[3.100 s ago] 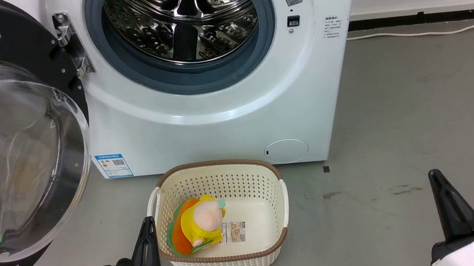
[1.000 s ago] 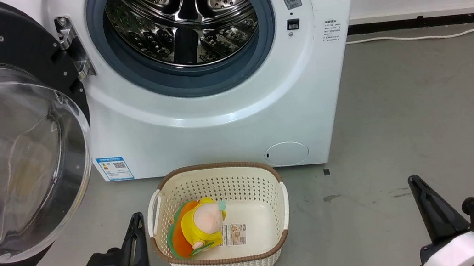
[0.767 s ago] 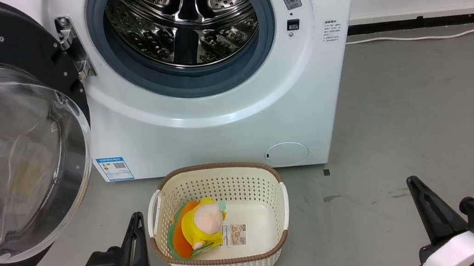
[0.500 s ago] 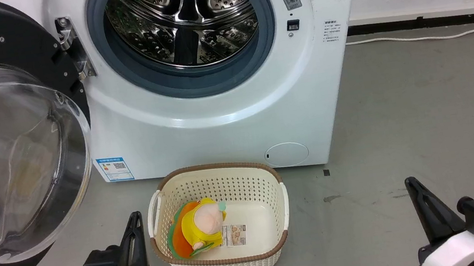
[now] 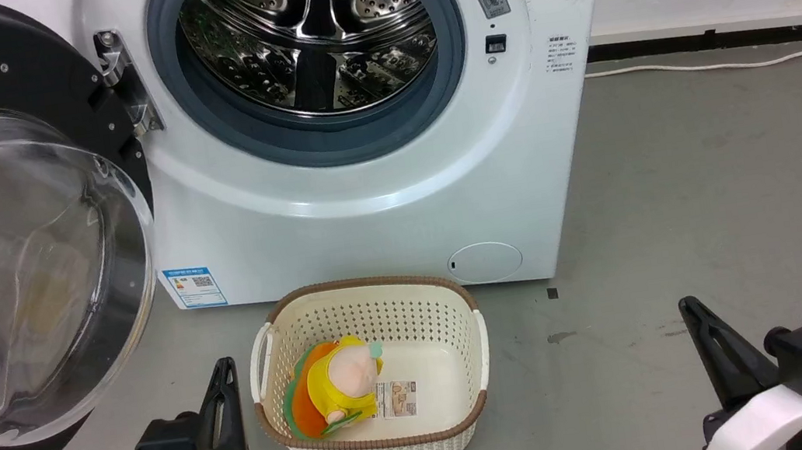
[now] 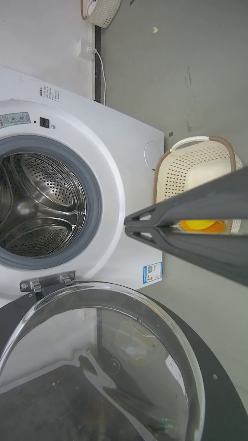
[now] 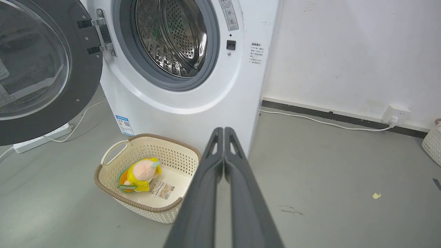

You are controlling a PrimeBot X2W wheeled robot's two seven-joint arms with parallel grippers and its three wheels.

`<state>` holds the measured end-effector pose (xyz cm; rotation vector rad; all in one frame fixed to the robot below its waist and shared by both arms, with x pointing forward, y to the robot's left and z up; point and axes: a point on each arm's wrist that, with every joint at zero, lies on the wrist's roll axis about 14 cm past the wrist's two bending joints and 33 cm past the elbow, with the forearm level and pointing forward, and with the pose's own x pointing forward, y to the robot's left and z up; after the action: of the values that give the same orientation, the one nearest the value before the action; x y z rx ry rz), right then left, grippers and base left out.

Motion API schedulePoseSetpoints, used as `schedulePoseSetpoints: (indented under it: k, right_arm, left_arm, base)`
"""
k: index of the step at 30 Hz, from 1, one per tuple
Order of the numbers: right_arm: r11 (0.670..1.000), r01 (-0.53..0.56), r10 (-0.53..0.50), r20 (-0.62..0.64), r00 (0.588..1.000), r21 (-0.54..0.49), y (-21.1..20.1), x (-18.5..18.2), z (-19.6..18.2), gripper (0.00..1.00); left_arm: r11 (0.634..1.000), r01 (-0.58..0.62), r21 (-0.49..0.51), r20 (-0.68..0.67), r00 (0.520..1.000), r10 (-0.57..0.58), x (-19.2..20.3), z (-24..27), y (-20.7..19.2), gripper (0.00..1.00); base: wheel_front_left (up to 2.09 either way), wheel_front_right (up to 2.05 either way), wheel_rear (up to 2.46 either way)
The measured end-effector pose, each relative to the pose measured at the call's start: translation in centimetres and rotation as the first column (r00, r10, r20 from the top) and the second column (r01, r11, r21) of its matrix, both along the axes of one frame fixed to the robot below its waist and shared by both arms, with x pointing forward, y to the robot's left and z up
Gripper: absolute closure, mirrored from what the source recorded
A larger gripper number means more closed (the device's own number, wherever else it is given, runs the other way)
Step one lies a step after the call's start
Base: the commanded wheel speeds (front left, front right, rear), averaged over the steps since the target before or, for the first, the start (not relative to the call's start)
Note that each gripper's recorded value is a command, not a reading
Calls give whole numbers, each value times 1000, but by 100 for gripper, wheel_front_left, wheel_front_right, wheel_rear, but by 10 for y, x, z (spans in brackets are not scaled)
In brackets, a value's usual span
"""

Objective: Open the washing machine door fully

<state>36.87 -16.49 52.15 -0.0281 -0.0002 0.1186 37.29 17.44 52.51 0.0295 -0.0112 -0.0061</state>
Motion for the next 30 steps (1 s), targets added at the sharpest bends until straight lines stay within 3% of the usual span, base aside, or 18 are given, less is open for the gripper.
schedulePoseSetpoints:
  k: [30]
  right_arm:
    - [1000, -10, 10, -19, 1000, -19, 4, 0, 0, 100]
  left_arm:
    - [1000, -9, 12, -12, 1000, 9, 0, 3, 4, 100]
  base:
    - [0, 0, 0]
